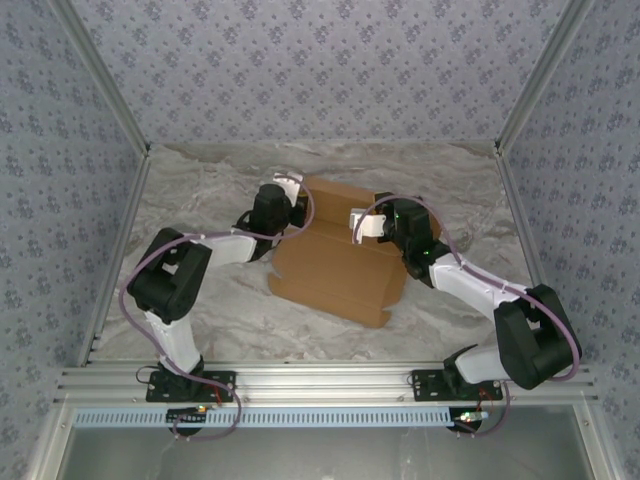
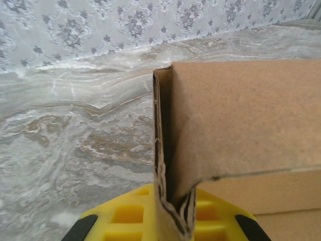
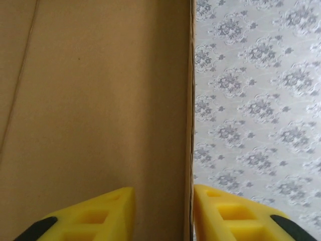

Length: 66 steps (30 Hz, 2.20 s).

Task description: Fold the paper box

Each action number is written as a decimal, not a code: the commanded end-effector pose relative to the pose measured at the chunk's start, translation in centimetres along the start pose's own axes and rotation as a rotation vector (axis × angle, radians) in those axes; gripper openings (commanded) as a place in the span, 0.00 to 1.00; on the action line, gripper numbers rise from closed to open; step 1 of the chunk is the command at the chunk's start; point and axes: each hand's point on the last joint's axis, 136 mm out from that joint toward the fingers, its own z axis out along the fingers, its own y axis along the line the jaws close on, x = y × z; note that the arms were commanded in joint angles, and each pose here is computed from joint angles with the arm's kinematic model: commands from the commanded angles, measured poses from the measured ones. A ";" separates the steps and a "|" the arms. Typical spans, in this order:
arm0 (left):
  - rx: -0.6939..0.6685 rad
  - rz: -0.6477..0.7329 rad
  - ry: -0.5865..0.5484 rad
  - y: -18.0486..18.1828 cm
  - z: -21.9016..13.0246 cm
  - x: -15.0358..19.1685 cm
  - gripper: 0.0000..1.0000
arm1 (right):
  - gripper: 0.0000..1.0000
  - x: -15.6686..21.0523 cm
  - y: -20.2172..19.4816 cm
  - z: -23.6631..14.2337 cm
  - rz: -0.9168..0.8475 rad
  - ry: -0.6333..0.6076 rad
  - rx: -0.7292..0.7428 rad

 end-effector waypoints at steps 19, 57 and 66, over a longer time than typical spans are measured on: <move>-0.166 -0.017 -0.031 3.0 -3.0 -1.3 0.00 | 0.83 -3.8 -6.8 -8.7 0.850 -0.038 0.039; -0.146 -0.039 -0.039 2.5 -3.6 -1.3 0.00 | 0.80 -0.1 -0.8 -1.8 1.862 0.238 -0.326; -0.141 -0.036 -0.039 2.3 -3.7 -1.3 0.00 | 0.70 0.1 -0.9 -0.8 2.064 0.195 -0.254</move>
